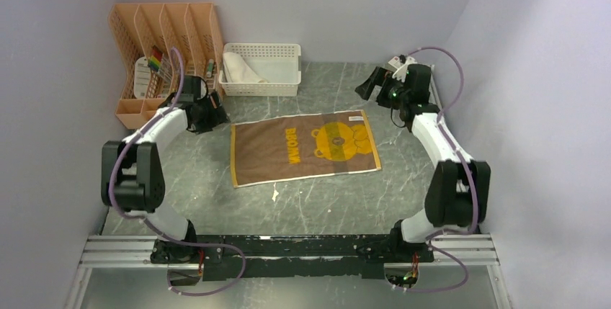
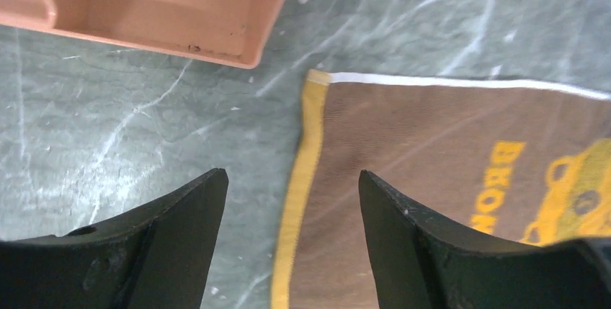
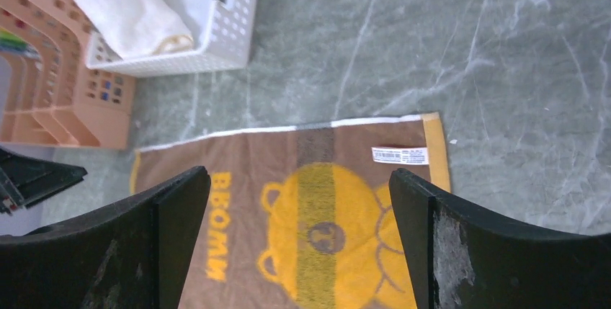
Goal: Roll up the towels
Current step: Flatten out the towel at the center of the board, then fold the towel at the center of the board.
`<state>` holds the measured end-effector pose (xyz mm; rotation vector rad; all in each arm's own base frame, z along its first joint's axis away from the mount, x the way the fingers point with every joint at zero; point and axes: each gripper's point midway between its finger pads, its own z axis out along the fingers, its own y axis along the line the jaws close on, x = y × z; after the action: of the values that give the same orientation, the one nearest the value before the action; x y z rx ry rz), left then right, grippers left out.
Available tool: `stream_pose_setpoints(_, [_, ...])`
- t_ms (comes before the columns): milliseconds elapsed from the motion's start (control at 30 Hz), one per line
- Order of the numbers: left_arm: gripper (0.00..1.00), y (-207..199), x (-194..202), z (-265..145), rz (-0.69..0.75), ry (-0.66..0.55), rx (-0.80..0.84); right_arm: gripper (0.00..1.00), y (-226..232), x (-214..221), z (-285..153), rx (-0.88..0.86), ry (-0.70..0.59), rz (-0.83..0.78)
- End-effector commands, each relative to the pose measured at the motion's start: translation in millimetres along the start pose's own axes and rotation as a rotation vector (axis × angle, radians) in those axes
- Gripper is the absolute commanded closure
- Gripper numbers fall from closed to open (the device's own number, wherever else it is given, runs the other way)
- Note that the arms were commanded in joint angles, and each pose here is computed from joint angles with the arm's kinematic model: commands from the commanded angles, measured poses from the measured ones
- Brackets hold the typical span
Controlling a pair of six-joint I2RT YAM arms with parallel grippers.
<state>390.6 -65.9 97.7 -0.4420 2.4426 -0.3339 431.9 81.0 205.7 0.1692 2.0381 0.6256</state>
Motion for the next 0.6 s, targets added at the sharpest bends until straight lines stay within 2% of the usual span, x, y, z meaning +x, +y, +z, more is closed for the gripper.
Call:
stream_pose_setpoints(0, [0.25,-1.5,24.0,23.8,0.088,0.154,0.105,0.04,-18.3,29.6,28.0,-0.063,0.144,-0.049])
stream_pose_setpoints(200, [0.34,-8.6,29.5,37.3,0.087,0.165,0.166,0.05,-55.1,41.1,55.4,-0.003,0.190,-0.103])
stream_pose_setpoints(433, [0.38,-7.9,25.7,48.2,0.049,0.112,0.144,0.07,-83.1,53.7,74.0,0.023,0.213,-0.095])
stream_pose_setpoints(567, [0.39,-4.6,30.5,60.9,0.042,0.095,0.076,0.07,-87.3,53.3,78.0,0.014,0.203,-0.084])
